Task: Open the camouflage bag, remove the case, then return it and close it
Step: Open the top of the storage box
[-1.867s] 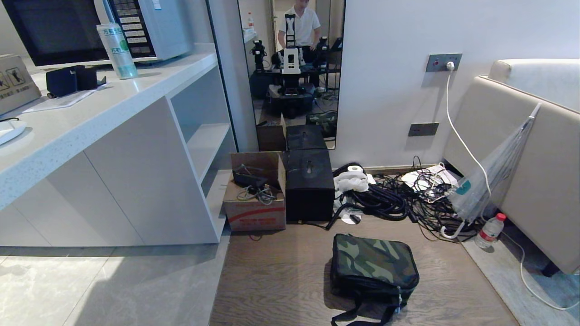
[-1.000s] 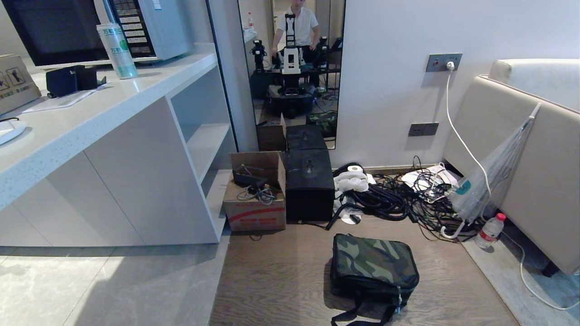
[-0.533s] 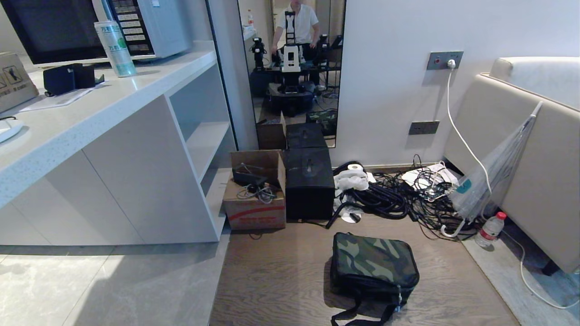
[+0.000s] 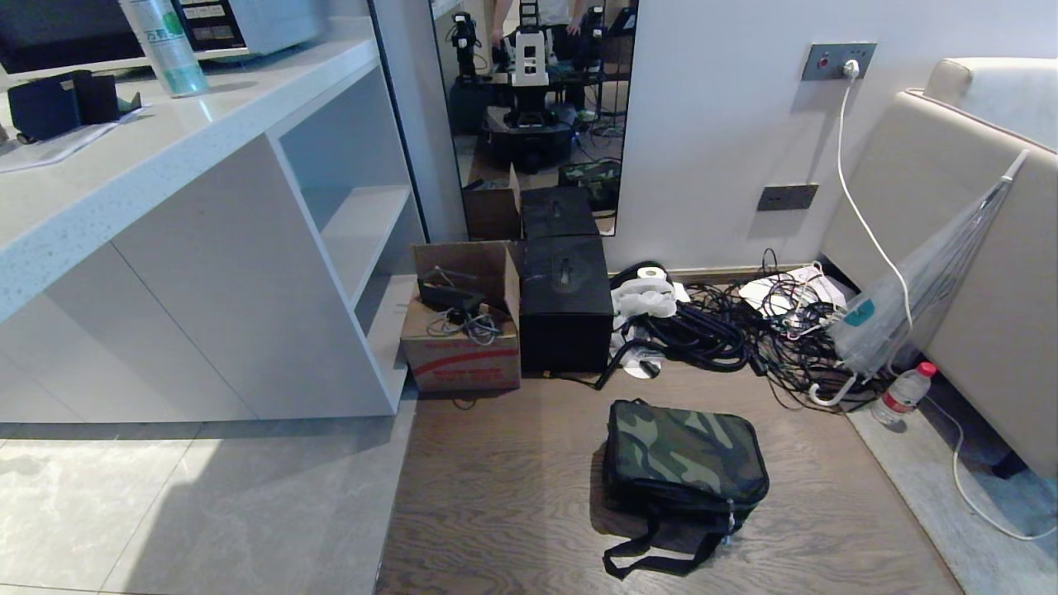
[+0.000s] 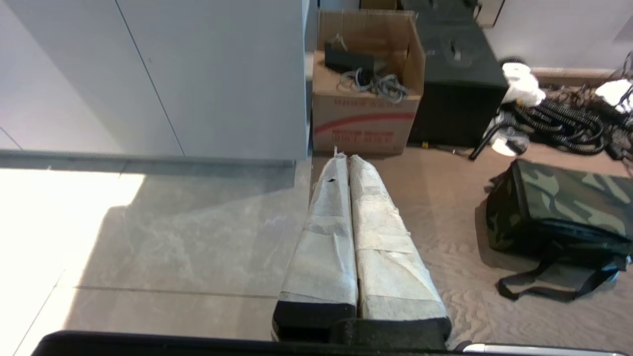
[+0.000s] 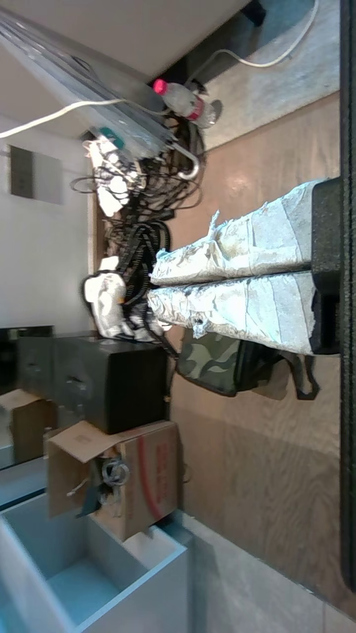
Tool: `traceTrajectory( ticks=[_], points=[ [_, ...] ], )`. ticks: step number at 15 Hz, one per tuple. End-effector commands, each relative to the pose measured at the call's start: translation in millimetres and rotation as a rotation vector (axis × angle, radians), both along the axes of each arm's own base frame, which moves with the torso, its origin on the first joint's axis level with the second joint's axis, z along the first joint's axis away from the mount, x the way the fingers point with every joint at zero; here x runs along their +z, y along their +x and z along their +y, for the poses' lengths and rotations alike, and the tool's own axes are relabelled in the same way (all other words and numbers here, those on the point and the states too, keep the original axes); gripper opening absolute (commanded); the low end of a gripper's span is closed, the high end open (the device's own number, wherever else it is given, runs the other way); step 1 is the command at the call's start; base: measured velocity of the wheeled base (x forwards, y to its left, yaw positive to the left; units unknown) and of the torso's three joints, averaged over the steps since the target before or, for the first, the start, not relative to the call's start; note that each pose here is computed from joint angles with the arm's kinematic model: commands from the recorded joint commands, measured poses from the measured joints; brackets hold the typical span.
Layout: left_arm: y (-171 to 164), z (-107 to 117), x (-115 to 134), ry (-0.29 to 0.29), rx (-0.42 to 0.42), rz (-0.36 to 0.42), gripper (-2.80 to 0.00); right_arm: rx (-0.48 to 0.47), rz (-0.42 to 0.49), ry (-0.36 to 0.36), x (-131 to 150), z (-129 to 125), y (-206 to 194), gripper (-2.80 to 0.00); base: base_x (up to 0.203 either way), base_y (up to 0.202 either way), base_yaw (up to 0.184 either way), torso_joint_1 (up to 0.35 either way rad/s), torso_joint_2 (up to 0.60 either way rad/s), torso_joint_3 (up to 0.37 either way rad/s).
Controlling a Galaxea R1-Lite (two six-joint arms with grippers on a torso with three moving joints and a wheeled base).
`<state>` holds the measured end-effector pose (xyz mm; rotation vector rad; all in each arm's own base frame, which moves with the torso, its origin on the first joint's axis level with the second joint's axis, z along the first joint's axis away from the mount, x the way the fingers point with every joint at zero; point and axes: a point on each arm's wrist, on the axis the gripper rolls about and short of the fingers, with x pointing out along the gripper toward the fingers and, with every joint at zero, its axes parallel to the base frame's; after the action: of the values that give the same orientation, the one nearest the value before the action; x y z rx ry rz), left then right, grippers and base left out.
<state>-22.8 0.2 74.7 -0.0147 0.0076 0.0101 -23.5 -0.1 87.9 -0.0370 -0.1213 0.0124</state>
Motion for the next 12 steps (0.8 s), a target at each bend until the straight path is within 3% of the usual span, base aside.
traceTrajectory(
  ticks=[1, 12],
  points=[
    [0.0, 0.0, 0.0, -0.001, 0.001, 0.000, -2.80, 0.001, 0.040, -0.001, -11.0, 0.0, 3.4, -2.80, 0.000, 0.000, 0.000, 0.003, 0.00, -0.195],
    [0.0, 0.0, 0.0, -0.004, 0.001, 0.000, -2.80, 0.001, 0.040, -0.001, -11.0, 0.0, 3.4, -2.80, 0.000, 0.000, 0.000, 0.002, 0.00, -0.197]
  ],
)
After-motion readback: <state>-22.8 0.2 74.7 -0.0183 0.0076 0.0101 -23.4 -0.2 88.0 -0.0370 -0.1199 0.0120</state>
